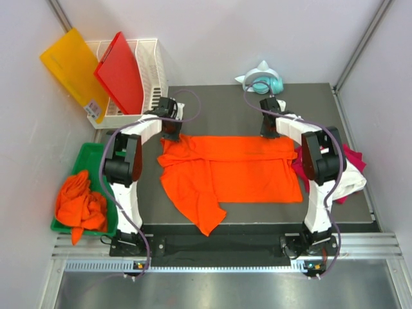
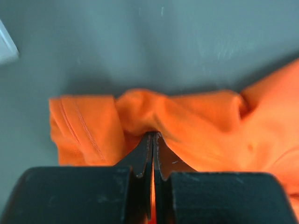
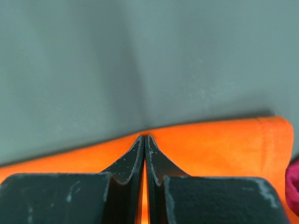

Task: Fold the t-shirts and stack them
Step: Fold the flattened tshirt in 1/3 of the way

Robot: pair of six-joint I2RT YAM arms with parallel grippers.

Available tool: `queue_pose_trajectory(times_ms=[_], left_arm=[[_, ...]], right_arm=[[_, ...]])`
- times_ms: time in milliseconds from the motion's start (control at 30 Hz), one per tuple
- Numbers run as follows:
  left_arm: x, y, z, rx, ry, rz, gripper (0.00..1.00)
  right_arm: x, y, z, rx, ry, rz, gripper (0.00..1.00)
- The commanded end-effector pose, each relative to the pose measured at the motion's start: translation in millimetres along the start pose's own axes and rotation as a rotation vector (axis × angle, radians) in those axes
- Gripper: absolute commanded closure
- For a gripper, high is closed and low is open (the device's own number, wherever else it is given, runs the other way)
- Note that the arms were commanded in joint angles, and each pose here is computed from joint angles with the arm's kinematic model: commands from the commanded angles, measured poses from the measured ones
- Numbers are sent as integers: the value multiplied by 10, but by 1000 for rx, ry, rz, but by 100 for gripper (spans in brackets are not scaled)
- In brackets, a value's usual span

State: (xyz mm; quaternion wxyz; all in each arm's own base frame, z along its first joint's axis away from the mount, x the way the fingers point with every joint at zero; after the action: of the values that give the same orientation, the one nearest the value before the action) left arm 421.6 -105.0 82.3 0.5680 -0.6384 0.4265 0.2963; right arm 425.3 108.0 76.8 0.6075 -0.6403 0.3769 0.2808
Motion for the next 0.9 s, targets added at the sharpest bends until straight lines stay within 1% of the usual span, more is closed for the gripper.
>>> queue_pose_trajectory(times_ms=[0,267,467,600,633,700,733,767,833,867], left_arm=[[115,-102,12,-4,-36,30,100],[193,-205,29,6,-58,40,100],[254,-363,64,9,-94,32,100],[310,-515,64,20,-100,20,100],[321,-531,65,26,-100,22,100],[340,-586,85,30,-129,16,100],[347,-599,102,27,-139,14,100],[362,-609,107,27,-144,13,100],[355,-661,110,23,-153,-6,100],[363,-670,116,25,-159,-10,100]], right_arm=[[73,-69,128,-31,-20,43,99],[223,43,120,-57,-14,124,99],[271,-59,90,-37,-10,131,100],[130,-262,55,-4,-22,30,100],[-14,-376,61,8,-42,-20,99],[-136,-473,69,28,-74,-83,93],[-294,-563,67,37,-88,-129,84],[-349,-572,81,37,-101,-148,81],[-521,-613,125,30,-133,-179,78],[-552,-583,132,24,-136,-173,78]])
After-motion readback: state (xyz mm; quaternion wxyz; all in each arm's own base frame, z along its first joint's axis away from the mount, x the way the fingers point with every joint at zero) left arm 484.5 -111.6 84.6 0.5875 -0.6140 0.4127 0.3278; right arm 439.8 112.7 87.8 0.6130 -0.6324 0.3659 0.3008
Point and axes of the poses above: each gripper's point midway between its finger pads, its own x axis out along the fingers, its own z axis along the line the jaws close on, y = z × x, the point moved 6 cm from there along -x, back along the fingers, and after that the axes turned 11 degrees about -x, right-handed, at the moved point
